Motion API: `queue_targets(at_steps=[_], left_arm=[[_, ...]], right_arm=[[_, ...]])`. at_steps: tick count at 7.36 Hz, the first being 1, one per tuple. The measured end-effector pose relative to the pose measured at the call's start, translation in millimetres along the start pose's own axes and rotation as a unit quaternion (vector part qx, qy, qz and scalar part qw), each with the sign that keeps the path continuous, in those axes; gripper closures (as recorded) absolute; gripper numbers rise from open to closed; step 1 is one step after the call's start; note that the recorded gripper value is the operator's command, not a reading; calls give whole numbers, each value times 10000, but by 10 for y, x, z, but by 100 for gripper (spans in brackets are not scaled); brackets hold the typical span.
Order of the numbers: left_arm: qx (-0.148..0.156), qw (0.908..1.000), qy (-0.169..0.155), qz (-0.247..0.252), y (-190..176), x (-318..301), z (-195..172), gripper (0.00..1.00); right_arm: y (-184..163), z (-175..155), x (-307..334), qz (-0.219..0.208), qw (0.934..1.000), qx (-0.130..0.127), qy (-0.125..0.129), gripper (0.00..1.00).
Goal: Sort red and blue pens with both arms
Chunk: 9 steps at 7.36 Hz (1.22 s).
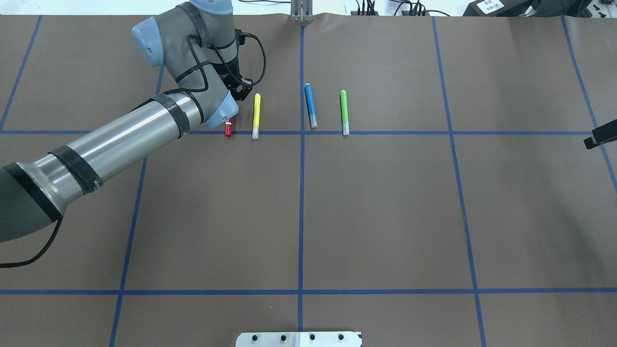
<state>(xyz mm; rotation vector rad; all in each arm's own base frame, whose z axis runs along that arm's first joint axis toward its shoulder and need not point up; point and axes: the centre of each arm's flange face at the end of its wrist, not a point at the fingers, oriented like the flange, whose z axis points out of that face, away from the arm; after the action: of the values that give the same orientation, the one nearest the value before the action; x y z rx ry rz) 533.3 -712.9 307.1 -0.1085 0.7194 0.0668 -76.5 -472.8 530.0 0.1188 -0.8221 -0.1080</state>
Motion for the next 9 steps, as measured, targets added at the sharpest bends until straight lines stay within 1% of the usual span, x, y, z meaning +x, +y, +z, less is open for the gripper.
queue_targets(at_steps=[1, 3, 4, 6, 7, 9], left_arm=[[30, 10000, -44, -8, 1, 3, 15, 100], [62, 9999, -67, -62, 0, 9, 8, 100], [131, 9999, -12, -47, 1, 33, -83, 100], [397, 9990, 229, 9, 140, -65, -305, 100], [551, 9978, 359, 46, 257, -228, -407, 100], [916, 9937, 644, 29, 598, -720, -651, 100]], right_arm=[[0, 1, 2, 1, 10000, 0, 3, 0], [-3, -2, -3, -3, 10000, 3, 0, 0], [-15, -8, -13, -13, 10000, 15, 2, 0], [-81, -28, -52, -46, 10000, 58, 0, 0], [-163, -48, -100, -40, 9999, 104, -11, 0], [-387, -99, -287, 137, 9996, 223, -49, 0]])
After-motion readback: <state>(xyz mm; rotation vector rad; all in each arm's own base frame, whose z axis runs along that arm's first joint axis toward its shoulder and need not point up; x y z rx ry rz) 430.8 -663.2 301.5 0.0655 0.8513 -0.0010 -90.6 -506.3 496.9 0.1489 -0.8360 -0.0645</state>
